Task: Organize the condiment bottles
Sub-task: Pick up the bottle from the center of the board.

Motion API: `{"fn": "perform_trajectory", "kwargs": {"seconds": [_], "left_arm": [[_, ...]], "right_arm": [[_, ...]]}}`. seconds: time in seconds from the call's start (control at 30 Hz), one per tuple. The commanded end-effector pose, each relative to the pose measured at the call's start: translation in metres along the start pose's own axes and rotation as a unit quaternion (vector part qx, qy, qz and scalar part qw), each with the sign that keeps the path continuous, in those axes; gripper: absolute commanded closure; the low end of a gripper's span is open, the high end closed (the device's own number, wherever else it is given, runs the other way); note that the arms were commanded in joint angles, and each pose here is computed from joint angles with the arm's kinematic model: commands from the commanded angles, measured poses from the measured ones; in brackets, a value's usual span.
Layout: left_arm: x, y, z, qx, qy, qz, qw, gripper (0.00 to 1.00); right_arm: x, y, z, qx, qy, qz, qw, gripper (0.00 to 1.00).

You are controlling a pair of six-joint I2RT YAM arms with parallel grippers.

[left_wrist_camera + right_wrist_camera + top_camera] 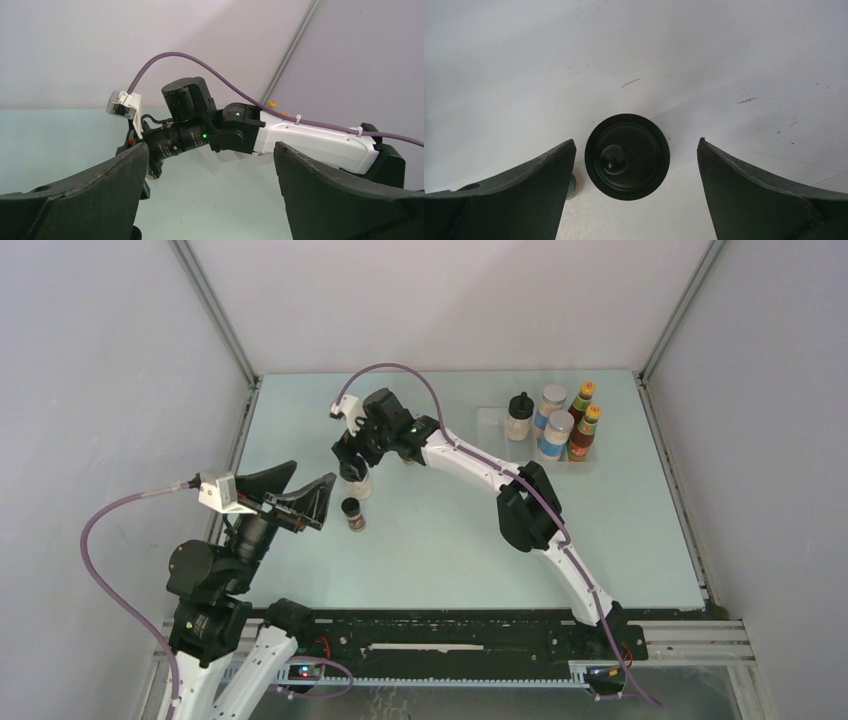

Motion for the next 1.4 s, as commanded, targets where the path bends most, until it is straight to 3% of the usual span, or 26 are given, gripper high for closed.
{"fn": "perform_trajectory", "kwargs": {"seconds": [0.0,0.5,0.63,0.77,1.1,1.37], "left_arm": [[-0.004,-0.001,0.001,-0.012,-0.01,-0.005,1.0,0.01],[-0.007,-0.005,0.005,-0.015,-0.006,-0.004,1.0,0.01],[-0.008,-0.006,0.006,-0.018,-0.004,-0.004,1.0,0.01],[-0.009,-0.008,0.008,-0.02,-0.001,-0.002,1.0,0.0],[-0.011,-0.009,0.009,-0.018,-0.002,0.0,1.0,0.0],[-0.01,-0.004,0.006,-0.015,-0.002,-0.006,1.0,0.01]], "right_arm": [[0.003,0.012,-0.007,0.009,-0.003,-0.02,1.0,0.0],[-0.007,0.0,-0.007,0.002,0.006,-0.01,1.0,0.0],[-0.009,-0.001,-0.007,0.001,0.01,-0.011,1.0,0.06],[-0.011,-0.003,-0.009,-0.001,0.014,-0.01,1.0,0.24],[-0.008,-0.003,-0.011,-0.007,0.014,-0.006,1.0,0.98],[0.007,0.015,-0.01,0.004,0.005,-0.02,1.0,1.0]]}}
Point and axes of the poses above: each gripper's point midway between its finger pads, its own x axis back along the fingers, its own z axis along the line the jaws close on, y = z × x, the point moved 9 cm from there along x, back along the fingers, and after that the axes turned 14 degrees about x, right-handed, at the moved point
